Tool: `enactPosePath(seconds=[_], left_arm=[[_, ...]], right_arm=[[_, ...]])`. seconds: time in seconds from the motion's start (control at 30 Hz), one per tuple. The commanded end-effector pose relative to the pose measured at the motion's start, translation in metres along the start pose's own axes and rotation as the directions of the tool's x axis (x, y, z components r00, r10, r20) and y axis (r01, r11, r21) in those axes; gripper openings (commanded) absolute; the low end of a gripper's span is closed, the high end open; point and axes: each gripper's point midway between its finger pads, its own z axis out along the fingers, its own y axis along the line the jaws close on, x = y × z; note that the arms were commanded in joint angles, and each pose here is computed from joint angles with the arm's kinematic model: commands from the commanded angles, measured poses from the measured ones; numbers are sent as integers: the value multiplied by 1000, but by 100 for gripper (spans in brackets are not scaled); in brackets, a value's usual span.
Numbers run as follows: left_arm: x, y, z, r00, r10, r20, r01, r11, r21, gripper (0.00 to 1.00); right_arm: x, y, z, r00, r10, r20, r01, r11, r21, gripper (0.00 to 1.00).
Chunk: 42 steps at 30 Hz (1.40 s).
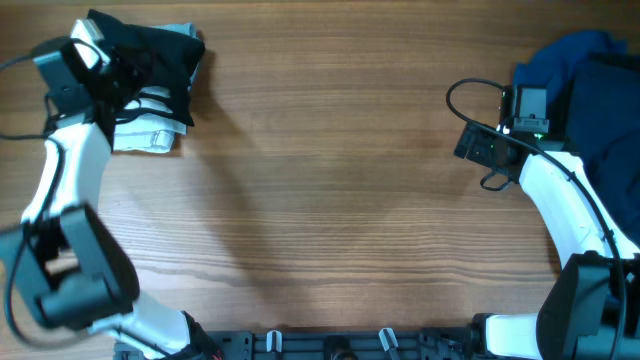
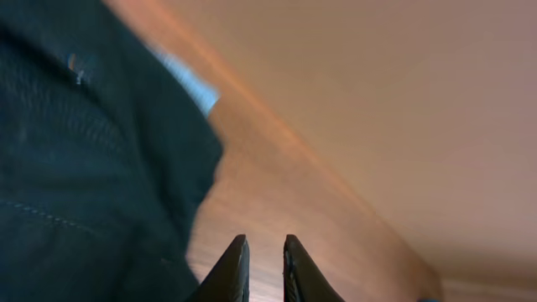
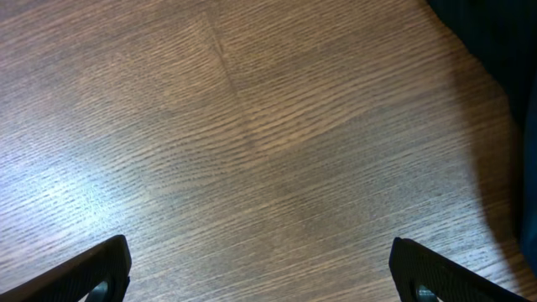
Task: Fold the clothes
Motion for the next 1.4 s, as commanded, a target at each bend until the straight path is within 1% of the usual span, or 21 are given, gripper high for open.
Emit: enactPosePath(seconds=[0.0, 0.1, 0.17, 0.23, 0.27, 0.37, 0.47, 0.5, 0.6, 0.63, 0.7, 0.8, 0.9, 1.0, 1.1, 1.2, 1.27, 1.37], left_arm=[[52, 58, 40, 978, -130, -162, 119, 990, -73, 13], [80, 98, 56, 954, -201, -223, 170, 974, -151, 9], [98, 125, 62, 932, -257, -255, 208, 957, -204, 4], [109, 142, 63, 915, -299, -272, 236, 941, -242, 4], [110, 144, 62, 911, -308, -276, 243, 939, -245, 4], [100, 112, 56, 910, -281, -306, 252, 959, -130, 4], [73, 57, 40, 922, -236, -306, 258, 966, 34, 4], [57, 37, 31, 938, -212, -273, 243, 966, 84, 4], [11, -7, 4, 976, -158, -150, 186, 963, 197, 5], [-4, -19, -7, 983, -149, -107, 170, 958, 230, 7], [-34, -35, -29, 988, -150, -21, 150, 946, 288, 9], [-58, -35, -44, 984, -172, 46, 149, 936, 319, 11], [-71, -13, -47, 969, -227, 99, 194, 943, 271, 12], [-78, 24, -42, 950, -265, 166, 238, 957, 168, 13], [-76, 63, -31, 927, -315, 204, 308, 949, 68, 12], [-68, 101, -17, 922, -320, 218, 330, 944, -12, 9], [-59, 131, -10, 907, -358, 224, 381, 922, -73, 4], [-46, 177, -8, 879, -412, 241, 455, 876, -159, 4]], right_arm=[[-6, -2, -4, 1000, 4, 24, -4, 1000, 11, 100], [-6, -2, -4, 1000, 4, 24, -4, 1000, 11, 100], [-6, -2, -4, 1000, 4, 24, -4, 1000, 11, 100], [-6, -2, -4, 1000, 4, 24, -4, 1000, 11, 100], [-6, -2, -4, 1000, 4, 24, -4, 1000, 11, 100], [-6, -2, -4, 1000, 4, 24, -4, 1000, 11, 100], [-6, -2, -4, 1000, 4, 24, -4, 1000, 11, 100], [-6, -2, -4, 1000, 4, 24, -4, 1000, 11, 100], [-6, -2, -4, 1000, 4, 24, -4, 1000, 11, 100], [-6, -2, -4, 1000, 4, 24, -4, 1000, 11, 100], [-6, -2, -4, 1000, 4, 24, -5, 1000, 11, 100], [-6, -2, -4, 1000, 4, 25, -4, 1000, 11, 100], [-6, -2, -4, 1000, 4, 24, -4, 1000, 11, 100], [-6, -2, -4, 1000, 4, 24, -4, 1000, 11, 100], [-6, -2, -4, 1000, 4, 24, -4, 1000, 11, 100], [-6, -2, -4, 1000, 4, 24, -4, 1000, 11, 100], [-6, -2, -4, 1000, 4, 24, -4, 1000, 11, 100], [-6, -2, -4, 1000, 4, 25, -5, 1000, 11, 100]])
